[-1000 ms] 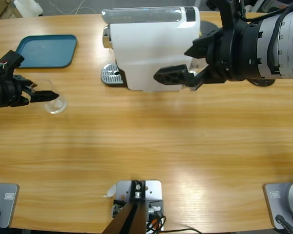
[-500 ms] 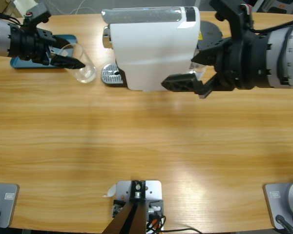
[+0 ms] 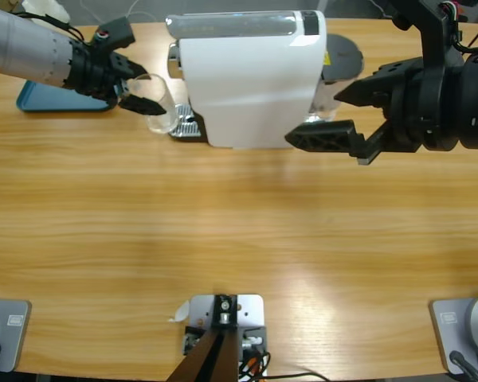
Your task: Pour coffee
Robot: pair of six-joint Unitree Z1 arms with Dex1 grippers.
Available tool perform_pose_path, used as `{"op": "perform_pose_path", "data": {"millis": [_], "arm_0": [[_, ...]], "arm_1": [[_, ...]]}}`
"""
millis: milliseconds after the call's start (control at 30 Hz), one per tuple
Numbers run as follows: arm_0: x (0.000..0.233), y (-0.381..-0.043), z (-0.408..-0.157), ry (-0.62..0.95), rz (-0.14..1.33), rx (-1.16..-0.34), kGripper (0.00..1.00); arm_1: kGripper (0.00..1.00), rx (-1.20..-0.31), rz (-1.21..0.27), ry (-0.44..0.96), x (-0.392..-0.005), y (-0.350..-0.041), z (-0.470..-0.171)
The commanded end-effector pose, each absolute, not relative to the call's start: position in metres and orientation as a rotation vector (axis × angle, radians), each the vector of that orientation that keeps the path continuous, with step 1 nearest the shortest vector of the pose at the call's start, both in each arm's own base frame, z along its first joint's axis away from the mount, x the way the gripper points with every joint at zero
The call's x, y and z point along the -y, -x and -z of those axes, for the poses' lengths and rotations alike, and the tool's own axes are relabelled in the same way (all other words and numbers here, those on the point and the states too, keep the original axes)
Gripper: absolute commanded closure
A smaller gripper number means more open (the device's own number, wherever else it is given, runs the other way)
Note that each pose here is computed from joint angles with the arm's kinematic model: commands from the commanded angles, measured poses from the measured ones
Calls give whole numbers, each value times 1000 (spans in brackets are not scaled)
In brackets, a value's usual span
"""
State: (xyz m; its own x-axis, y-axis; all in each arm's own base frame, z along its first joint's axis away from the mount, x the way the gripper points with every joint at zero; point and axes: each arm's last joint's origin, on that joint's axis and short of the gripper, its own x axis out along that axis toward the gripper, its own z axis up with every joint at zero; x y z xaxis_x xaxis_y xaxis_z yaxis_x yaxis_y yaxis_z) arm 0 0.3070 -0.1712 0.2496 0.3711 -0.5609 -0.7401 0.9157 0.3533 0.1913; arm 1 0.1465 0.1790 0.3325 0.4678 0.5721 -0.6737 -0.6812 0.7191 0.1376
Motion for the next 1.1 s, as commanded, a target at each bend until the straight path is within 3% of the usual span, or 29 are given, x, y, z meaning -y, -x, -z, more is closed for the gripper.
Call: {"op": "perform_pose_path", "data": {"millis": [33, 600, 1100], "arm_0": [[193, -319, -221, -701, 1090, -684, 1000], [207, -325, -228, -706, 1105, -641, 1000], [210, -326, -221, -686, 1102, -665, 1000]], "arm_1": [[0, -793, -743, 173, -167, -144, -324], [0, -814, -731, 178, -164, -144, -317], [0, -824, -732, 181, -166, -145, -314]]}}
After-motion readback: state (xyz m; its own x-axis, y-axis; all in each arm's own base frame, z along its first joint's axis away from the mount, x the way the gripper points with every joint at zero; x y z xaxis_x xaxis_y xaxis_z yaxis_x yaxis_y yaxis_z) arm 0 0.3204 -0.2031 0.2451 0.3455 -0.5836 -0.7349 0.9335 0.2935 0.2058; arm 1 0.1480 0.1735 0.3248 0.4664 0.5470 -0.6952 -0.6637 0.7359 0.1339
